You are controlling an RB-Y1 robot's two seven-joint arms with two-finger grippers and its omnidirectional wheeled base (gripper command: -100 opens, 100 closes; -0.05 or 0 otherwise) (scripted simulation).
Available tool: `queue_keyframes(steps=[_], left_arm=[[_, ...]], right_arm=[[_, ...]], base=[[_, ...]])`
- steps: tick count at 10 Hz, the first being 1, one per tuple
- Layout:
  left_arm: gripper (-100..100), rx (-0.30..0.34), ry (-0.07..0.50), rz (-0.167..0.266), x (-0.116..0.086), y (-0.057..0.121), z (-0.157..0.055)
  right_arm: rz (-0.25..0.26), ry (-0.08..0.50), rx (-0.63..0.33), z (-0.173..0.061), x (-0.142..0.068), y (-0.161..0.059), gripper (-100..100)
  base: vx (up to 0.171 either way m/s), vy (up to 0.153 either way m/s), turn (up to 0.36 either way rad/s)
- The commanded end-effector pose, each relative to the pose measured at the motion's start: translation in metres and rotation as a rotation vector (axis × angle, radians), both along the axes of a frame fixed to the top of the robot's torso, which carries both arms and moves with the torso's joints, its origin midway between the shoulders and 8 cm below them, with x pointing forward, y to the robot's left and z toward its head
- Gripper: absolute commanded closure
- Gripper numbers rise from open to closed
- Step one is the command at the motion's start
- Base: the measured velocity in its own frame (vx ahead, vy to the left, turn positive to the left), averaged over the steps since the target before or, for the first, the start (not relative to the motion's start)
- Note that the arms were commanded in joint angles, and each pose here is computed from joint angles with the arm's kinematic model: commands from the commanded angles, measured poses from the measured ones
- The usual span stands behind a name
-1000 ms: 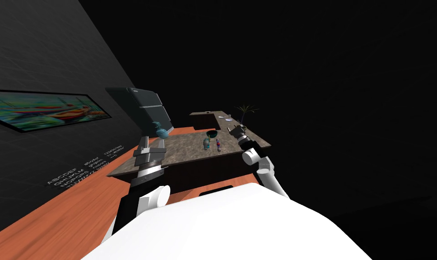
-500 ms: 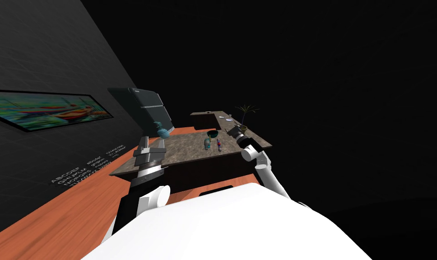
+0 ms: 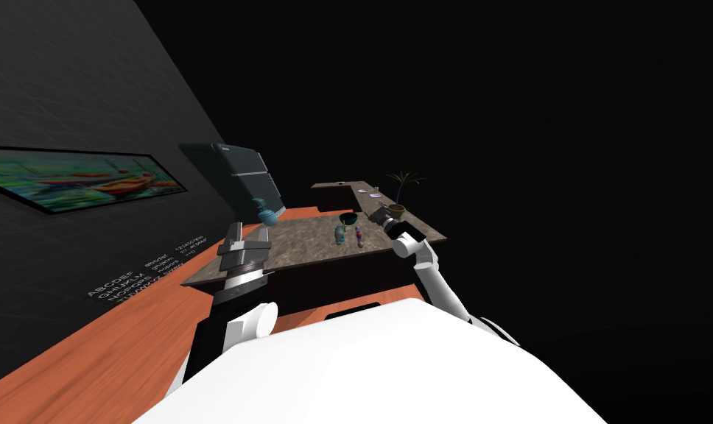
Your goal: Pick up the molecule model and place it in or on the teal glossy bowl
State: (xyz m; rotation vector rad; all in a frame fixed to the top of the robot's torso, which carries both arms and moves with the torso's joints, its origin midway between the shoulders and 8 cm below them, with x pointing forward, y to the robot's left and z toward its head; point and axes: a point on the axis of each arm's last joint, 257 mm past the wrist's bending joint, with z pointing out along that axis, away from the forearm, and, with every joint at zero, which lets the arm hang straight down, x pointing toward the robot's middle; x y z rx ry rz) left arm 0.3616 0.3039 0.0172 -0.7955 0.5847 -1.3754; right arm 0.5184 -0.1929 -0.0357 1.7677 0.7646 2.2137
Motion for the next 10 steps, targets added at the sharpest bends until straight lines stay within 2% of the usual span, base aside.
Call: queue_keyframes(steps=[1, 2, 7, 10], left_arm=[[0, 0.0, 0.0, 0.0, 0.0, 0.0, 0.0], [0, 0.0, 0.0, 0.0, 0.0, 0.0, 0.0], [0, 0.0, 0.0, 0.0, 0.0, 0.0, 0.0], [0, 0.0, 0.0, 0.0, 0.0, 0.0, 0.0]], right_arm=[[0.021, 0.06, 0.039, -0.009, 0.009, 0.003, -100], [0.022, 0.078, 0.034, -0.014, 0.009, 0.004, -100], [0.053, 0.268, 0.132, -0.049, 0.031, 0.001, -100], [0.054, 0.364, 0.153, -0.07, 0.035, -0.001, -100]], base=[[0.013, 0.021, 0.02], [0.017, 0.023, 0.012], [0.026, 0.036, 0.016], [0.036, 0.034, 0.016]])
